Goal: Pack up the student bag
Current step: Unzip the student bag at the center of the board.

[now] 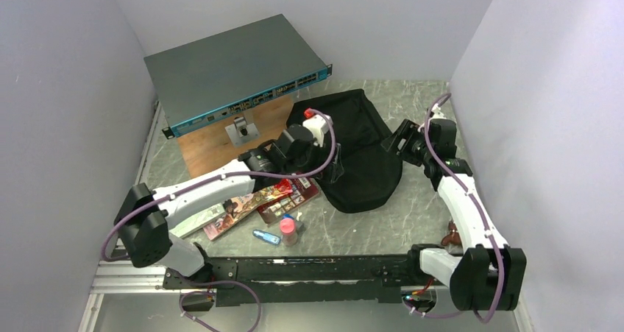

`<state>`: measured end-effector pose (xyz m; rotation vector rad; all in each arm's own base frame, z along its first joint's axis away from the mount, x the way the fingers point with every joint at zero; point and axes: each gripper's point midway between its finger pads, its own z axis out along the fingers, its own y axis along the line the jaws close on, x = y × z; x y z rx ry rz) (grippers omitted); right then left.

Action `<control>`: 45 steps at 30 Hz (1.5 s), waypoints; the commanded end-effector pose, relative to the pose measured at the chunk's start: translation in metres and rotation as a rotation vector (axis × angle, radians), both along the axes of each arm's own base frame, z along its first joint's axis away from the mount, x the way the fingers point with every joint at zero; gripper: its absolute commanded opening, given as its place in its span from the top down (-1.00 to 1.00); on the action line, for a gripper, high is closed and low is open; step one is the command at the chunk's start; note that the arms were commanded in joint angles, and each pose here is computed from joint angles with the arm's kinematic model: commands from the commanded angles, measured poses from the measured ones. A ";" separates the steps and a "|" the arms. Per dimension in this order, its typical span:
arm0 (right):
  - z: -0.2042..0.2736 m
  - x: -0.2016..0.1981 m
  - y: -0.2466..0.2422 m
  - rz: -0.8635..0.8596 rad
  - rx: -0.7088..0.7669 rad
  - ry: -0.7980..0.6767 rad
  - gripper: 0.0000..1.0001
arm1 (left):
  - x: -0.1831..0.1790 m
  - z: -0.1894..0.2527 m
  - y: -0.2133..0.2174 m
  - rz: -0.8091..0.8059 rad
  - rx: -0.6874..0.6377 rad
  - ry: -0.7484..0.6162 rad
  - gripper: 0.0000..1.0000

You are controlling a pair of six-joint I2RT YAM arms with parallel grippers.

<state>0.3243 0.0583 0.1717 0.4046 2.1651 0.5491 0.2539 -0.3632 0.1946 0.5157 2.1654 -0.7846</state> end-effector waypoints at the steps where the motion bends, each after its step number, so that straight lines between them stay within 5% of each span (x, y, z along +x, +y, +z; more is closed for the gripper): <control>1: 0.016 0.035 -0.001 -0.021 0.029 -0.099 -0.45 | 0.020 0.009 0.020 0.126 -0.027 -0.023 -0.98; 14: -0.005 0.134 0.003 0.035 0.227 -0.082 0.13 | 0.063 -0.034 0.038 0.355 -0.069 0.016 -0.76; 20: -0.016 0.162 0.011 0.084 0.284 -0.076 0.18 | 0.067 -0.070 0.023 0.308 -0.050 0.106 -0.70; 36: -0.062 0.165 0.022 0.140 0.342 -0.013 0.40 | 0.076 -0.113 0.021 0.299 0.017 0.175 -0.38; 45: -0.066 0.154 0.028 0.165 0.371 0.004 0.50 | 0.078 -0.114 0.019 0.312 -0.004 0.171 -0.38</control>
